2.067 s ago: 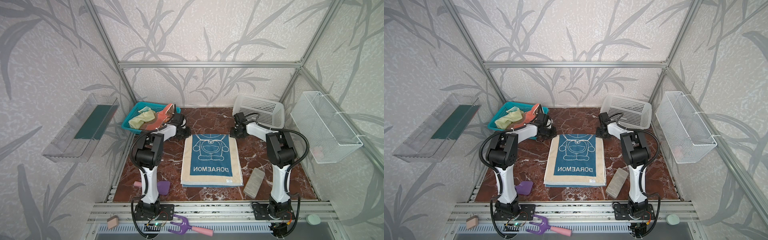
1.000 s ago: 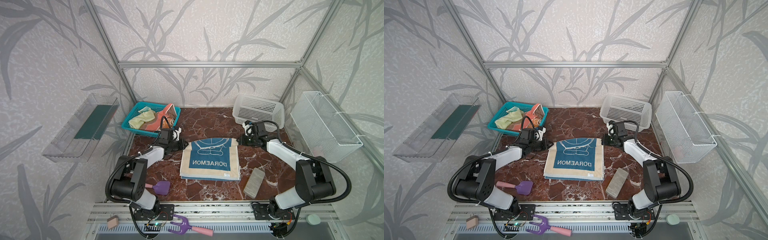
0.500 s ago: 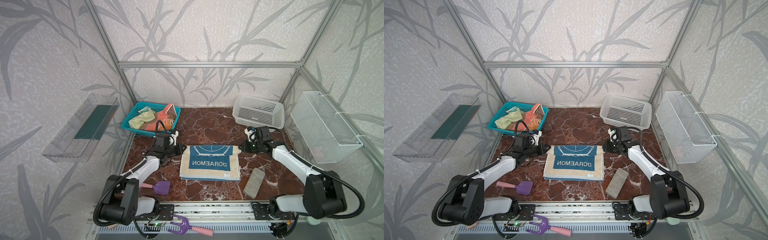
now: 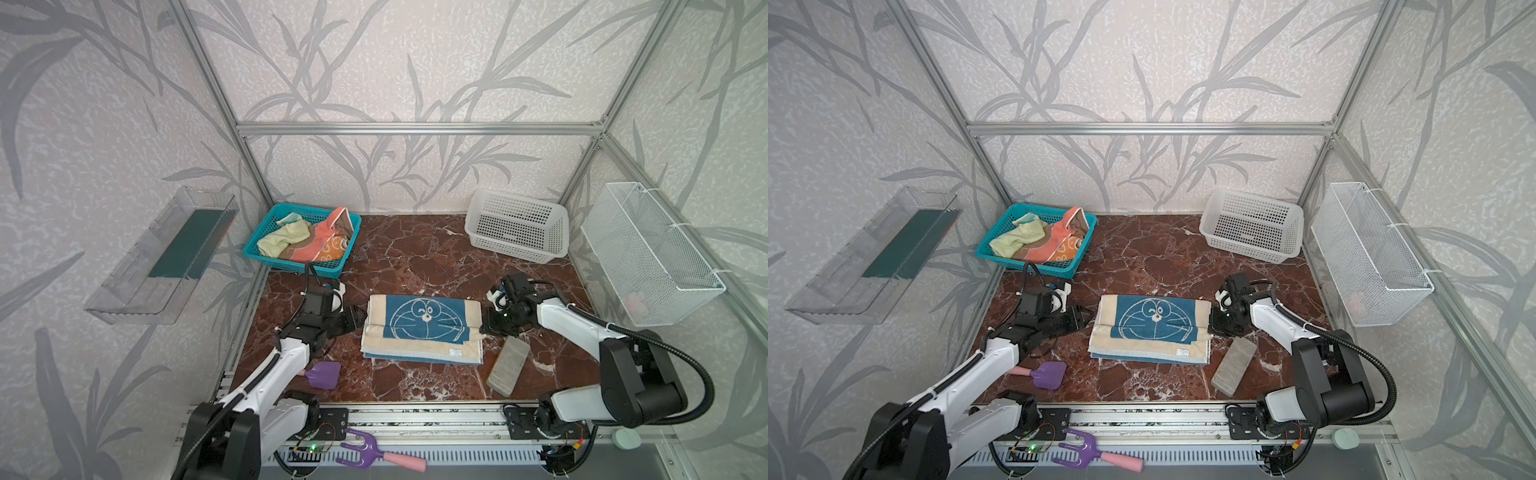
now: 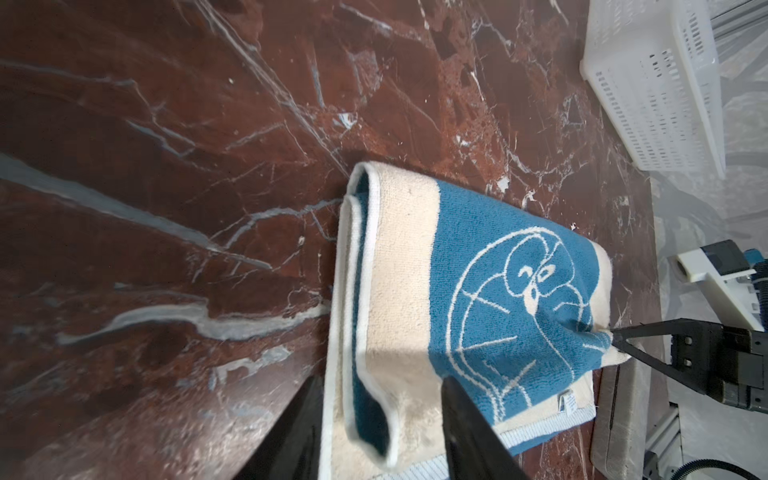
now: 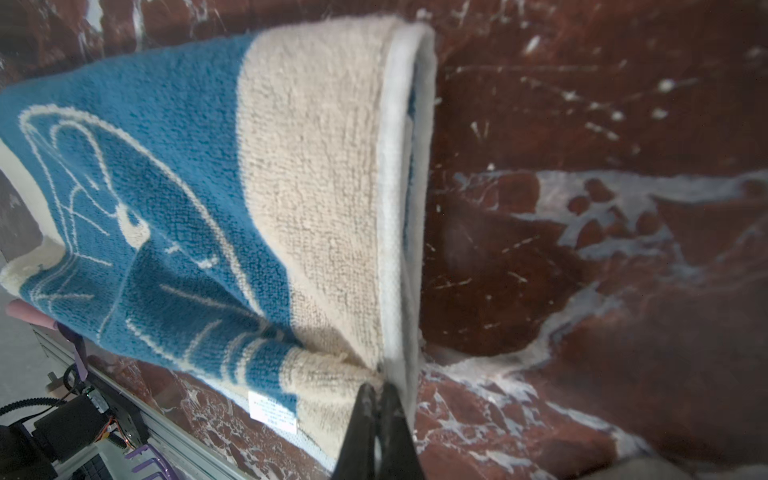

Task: Fold and stack the towels
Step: 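Carry the far edge toward the robot with both grippers, folding the towel again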

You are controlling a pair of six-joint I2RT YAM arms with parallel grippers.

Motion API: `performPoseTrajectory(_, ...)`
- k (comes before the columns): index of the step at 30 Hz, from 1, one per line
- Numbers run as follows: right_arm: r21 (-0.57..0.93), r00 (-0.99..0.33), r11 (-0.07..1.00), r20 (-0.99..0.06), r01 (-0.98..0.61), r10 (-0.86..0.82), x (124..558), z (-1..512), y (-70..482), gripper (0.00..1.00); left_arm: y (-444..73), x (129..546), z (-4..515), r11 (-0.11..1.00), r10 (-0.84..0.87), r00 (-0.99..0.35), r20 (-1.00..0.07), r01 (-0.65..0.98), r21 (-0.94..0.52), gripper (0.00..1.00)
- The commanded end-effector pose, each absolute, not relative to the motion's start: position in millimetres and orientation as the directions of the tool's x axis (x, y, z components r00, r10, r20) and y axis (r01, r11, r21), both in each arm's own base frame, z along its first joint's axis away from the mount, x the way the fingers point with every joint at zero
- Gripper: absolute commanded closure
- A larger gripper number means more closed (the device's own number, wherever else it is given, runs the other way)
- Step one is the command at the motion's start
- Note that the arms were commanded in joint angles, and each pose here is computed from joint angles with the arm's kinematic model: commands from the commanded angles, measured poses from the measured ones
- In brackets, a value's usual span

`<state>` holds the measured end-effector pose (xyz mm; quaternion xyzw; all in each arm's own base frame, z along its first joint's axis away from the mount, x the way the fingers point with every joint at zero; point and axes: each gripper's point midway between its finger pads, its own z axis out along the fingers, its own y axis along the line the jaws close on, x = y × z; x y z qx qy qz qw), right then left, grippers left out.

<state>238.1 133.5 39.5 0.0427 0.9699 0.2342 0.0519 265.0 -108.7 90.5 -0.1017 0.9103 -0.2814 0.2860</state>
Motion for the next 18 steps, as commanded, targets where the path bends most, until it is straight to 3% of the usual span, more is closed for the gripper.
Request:
performPoseTrajectory(1, 0.438, -0.995, 0.898, -0.056, 0.049, 0.082, 230.5, 44.1, 133.1, 1.0, -100.7, 256.7, 92.1, 0.815, -0.399, -0.815, -0.42, -0.105, -0.57, 0.52)
performPoseTrajectory(9, 0.426, -0.995, 0.904, -0.058, 0.046, 0.078, 233.0, 37.8, 132.8, 1.0, -134.3, 229.0, 66.0, 0.729, -0.349, -0.928, -0.131, -0.18, -0.661, 0.53)
performPoseTrajectory(18, 0.409, -0.993, 0.912, -0.088, 0.034, 0.076, 252.5, 30.4, 133.9, 1.0, -144.6, 242.5, 65.4, 0.662, -0.406, -0.907, -0.113, -0.206, -0.721, 0.52)
